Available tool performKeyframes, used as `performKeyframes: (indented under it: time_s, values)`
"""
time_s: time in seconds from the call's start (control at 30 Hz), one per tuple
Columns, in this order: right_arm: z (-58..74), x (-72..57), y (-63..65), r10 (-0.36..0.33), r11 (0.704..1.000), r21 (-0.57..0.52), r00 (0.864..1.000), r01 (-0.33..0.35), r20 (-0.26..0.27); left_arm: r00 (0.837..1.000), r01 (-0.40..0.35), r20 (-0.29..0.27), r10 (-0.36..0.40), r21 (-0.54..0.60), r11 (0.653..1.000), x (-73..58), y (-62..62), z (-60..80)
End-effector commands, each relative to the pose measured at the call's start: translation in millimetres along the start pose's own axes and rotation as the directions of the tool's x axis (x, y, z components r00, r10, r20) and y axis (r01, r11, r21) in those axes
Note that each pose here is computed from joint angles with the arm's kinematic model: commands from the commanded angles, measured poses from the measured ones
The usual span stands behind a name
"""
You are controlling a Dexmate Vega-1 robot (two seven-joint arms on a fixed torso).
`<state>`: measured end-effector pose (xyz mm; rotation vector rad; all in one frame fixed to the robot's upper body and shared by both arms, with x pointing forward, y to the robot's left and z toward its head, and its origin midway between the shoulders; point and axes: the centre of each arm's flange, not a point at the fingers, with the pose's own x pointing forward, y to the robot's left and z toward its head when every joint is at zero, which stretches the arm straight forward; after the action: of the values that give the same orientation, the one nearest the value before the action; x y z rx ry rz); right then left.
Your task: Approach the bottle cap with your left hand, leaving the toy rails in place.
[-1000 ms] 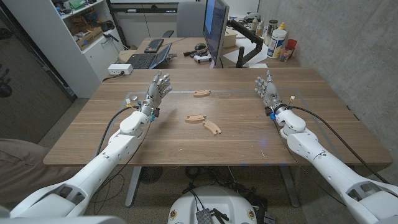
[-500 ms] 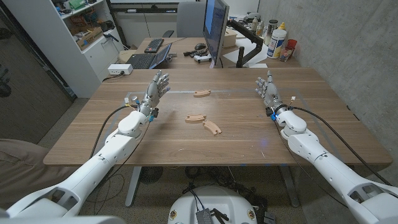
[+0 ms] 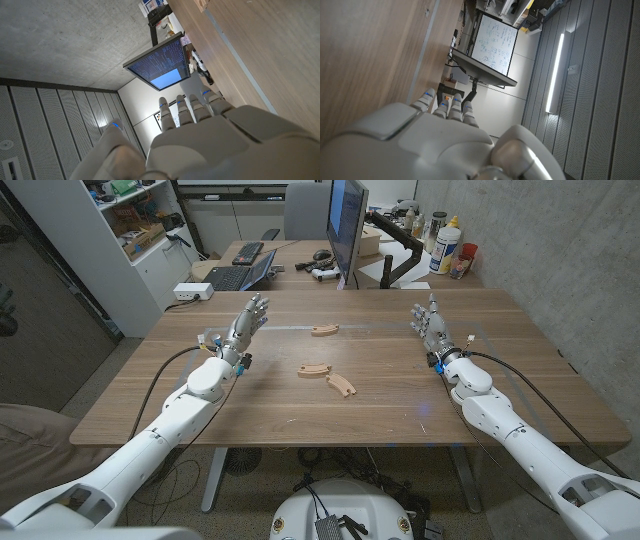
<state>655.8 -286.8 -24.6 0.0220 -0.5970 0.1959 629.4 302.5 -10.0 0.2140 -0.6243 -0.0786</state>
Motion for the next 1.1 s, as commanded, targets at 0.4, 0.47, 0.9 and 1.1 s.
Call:
performKeyframes:
  time_s: [0.4, 0.47, 0.9, 1.1]
  values:
    - [2.0, -2.8, -1.2, 0.012, 1.0, -0.026, 1.0, -0.012, 0.009, 0.998, -0.057, 0.04, 0.052, 0.131, 0.99, -12.2, 6.2, 12.7]
    - [1.8, -3.2, -1.5, 0.011, 1.0, -0.024, 1.0, -0.011, 0.006, 0.997, -0.069, 0.048, 0.063, 0.134, 0.989, -13.9, 7.1, 13.9]
    - [1.5, -2.5, 0.4, 0.007, 1.0, -0.03, 1.0, -0.007, 0.009, 0.994, -0.099, 0.058, 0.089, 0.202, 0.974, -17.5, 14.7, 16.1]
    - [1.0, -2.4, 2.1, 0.002, 1.0, -0.028, 1.0, -0.002, 0.004, 0.996, -0.09, 0.044, 0.081, 0.245, 0.965, -19.0, 17.1, 16.2]
